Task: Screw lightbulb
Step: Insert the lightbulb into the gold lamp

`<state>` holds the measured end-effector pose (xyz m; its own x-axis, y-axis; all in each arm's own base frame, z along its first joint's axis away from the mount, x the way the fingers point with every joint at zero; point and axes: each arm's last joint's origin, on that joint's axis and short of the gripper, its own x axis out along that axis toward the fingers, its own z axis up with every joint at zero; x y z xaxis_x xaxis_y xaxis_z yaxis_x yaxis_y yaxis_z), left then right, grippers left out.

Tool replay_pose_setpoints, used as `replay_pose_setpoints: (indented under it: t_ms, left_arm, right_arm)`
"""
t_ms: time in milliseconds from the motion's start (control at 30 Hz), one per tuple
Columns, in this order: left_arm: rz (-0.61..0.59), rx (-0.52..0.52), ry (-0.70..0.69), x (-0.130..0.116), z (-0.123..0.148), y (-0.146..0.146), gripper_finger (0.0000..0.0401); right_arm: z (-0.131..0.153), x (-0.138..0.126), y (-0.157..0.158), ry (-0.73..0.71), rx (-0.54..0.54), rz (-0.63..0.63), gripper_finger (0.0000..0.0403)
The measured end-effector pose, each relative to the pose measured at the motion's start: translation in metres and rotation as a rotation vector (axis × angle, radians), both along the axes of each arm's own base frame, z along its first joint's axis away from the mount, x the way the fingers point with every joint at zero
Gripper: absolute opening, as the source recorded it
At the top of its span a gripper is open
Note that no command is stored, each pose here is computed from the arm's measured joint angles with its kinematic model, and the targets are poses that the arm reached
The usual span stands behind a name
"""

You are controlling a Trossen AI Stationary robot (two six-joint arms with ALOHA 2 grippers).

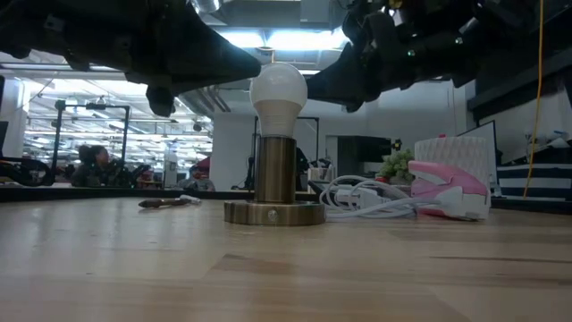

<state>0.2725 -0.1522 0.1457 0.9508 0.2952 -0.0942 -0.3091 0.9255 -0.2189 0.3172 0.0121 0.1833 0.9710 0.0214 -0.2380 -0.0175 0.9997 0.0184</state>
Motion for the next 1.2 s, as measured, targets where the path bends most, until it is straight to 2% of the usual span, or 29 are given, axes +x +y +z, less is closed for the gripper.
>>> replay_pose_setpoints:
  t_ms: [233, 800, 1200]
  left_arm:
    - [0.000, -0.001, 0.000, 0.000, 0.000, 0.001, 0.0000]
    - [0.046, -0.004, 0.030, 0.005, -0.004, 0.011, 0.0000]
    - [0.104, -0.002, 0.040, 0.003, -0.006, 0.012, 0.0000]
  right_arm:
    - [-0.015, 0.006, 0.001, 0.013, 0.034, 0.034, 0.0051]
    - [-0.015, 0.006, 0.006, 0.010, 0.075, 0.198, 0.0051]
    - [-0.016, 0.005, 0.007, 0.028, 0.104, 0.263, 0.0051]
